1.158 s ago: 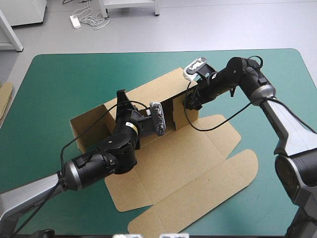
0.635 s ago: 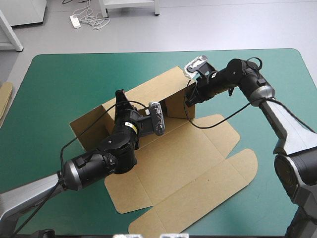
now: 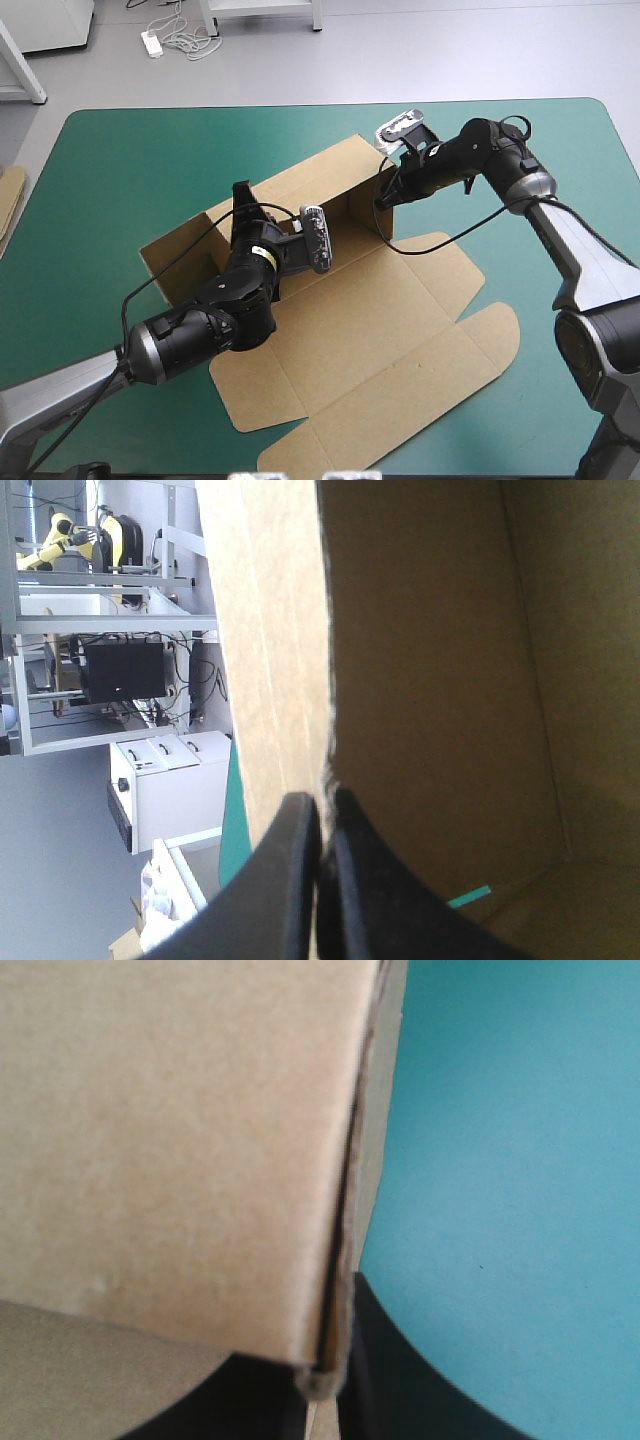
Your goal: Fold the box
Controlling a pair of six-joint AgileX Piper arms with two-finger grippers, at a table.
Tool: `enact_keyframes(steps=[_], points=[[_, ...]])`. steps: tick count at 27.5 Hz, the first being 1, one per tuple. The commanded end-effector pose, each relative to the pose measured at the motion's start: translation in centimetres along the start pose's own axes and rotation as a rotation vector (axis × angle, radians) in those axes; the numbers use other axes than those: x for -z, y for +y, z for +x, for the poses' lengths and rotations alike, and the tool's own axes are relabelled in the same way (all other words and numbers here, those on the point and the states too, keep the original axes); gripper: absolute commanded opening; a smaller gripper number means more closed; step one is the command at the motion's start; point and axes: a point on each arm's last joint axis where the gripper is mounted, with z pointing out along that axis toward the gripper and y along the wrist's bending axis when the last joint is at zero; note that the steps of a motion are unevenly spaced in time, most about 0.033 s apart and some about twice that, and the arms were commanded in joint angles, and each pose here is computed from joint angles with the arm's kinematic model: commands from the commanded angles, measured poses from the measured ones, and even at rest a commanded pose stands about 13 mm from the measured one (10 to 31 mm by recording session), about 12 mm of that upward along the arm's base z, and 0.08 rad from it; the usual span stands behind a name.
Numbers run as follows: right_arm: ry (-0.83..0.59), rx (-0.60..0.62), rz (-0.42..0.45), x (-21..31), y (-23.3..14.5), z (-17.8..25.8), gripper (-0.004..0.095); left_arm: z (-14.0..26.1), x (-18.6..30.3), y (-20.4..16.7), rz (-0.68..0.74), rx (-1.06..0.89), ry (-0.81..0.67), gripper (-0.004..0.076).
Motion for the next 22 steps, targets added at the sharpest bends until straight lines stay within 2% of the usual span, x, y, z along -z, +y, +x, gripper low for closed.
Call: enact_keyframes(steps=[1, 5, 6, 7, 10, 14, 20, 22], points=[[-0.129, -0.037, -0.018, 2.8, 1.2, -1.9, -0.0019, -0.4, 1.1, 1.2, -0.031, 0.046, -0.077, 0.0082], [-0.134, -0.039, -0.012, 2.8, 1.1, -1.9, -0.0019, -0.3, 1.2, 1.3, -0.031, 0.065, -0.077, 0.0305], [-0.135, -0.056, 0.003, 2.8, 1.0, -1.9, -0.0019, -0.3, 1.4, 1.1, -0.031, 0.06, -0.06, 0.0393], [-0.132, -0.064, 0.016, 2.8, 0.8, -1.9, -0.0019, -0.4, 1.6, 1.0, -0.032, 0.053, -0.052, 0.0412], [-0.123, -0.094, 0.05, 2.8, 0.5, -1.8, -0.0019, -0.7, 2.6, 0.4, -0.032, 0.03, -0.026, 0.0405], [-0.131, -0.147, 0.054, 2.8, 0.4, -1.8, -0.0019, -1.4, 4.3, 0.8, -0.041, 0.07, -0.011, 0.0405], [-0.139, -0.175, 0.056, 2.8, 0.4, -1.9, -0.0019, -1.5, 7.4, 4.1, -0.085, 0.208, 0.047, 0.0405], [-0.133, -0.18, 0.052, 2.8, 0.4, -1.8, -0.0019, -1.4, 8.2, 5.7, -0.071, 0.288, 0.017, 0.0405]])
